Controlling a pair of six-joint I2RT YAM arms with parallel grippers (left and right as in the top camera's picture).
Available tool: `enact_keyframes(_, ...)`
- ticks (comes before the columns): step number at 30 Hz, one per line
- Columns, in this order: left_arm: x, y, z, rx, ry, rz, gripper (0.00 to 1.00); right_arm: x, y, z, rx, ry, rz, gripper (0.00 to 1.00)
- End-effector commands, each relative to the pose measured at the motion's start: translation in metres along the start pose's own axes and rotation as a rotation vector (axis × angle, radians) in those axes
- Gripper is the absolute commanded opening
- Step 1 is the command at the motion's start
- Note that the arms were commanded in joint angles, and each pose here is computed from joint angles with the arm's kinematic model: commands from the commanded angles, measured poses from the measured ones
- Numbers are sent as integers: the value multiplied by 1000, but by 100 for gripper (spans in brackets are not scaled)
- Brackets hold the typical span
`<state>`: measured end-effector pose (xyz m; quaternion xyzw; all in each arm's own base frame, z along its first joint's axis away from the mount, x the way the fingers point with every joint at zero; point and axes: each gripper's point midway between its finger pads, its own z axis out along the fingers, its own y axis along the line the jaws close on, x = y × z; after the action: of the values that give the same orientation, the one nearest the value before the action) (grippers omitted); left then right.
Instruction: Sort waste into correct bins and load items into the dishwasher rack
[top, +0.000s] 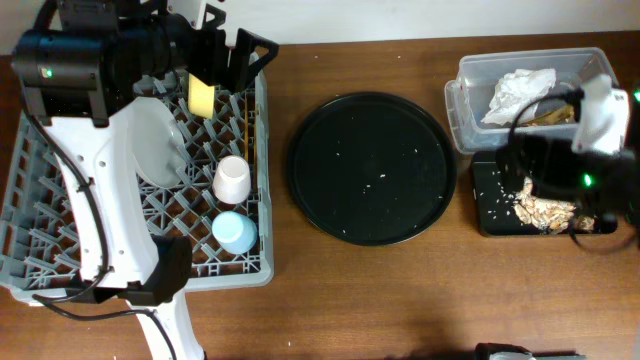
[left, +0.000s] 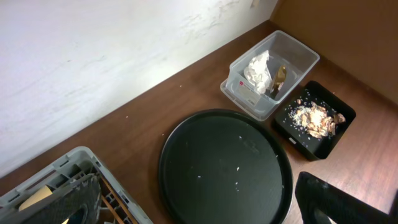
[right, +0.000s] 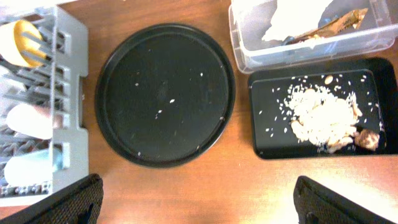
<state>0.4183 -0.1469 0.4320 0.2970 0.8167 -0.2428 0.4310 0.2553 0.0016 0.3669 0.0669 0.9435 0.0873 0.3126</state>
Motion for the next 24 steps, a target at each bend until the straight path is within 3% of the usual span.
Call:
enact_keyframes(1,1,-1,3,28,0,-17,99,7,2,-19,7,-39,-21,98)
enact_keyframes(2,1,-1,3,28,0,-17,99,11,-13,-24,95,-45,-30,98)
enact_keyframes(6,1,-1,3,28,0,-17,99,2,-15,-27,111,-106,-40,98)
enact_keyframes(11,1,-2,3,28,0,-17,99,-17,-14,-13,98,-428,-102,98)
enact_keyframes(14,1,-1,3,28,0,-17,99,23,-18,31,61,-592,-139,98)
enact_keyframes(19,1,-1,3,28,0,-17,99,84,-30,89,23,-736,-165,98)
enact_keyframes(24,1,-1,3,28,0,-17,99,116,-32,131,-25,-848,-194,98)
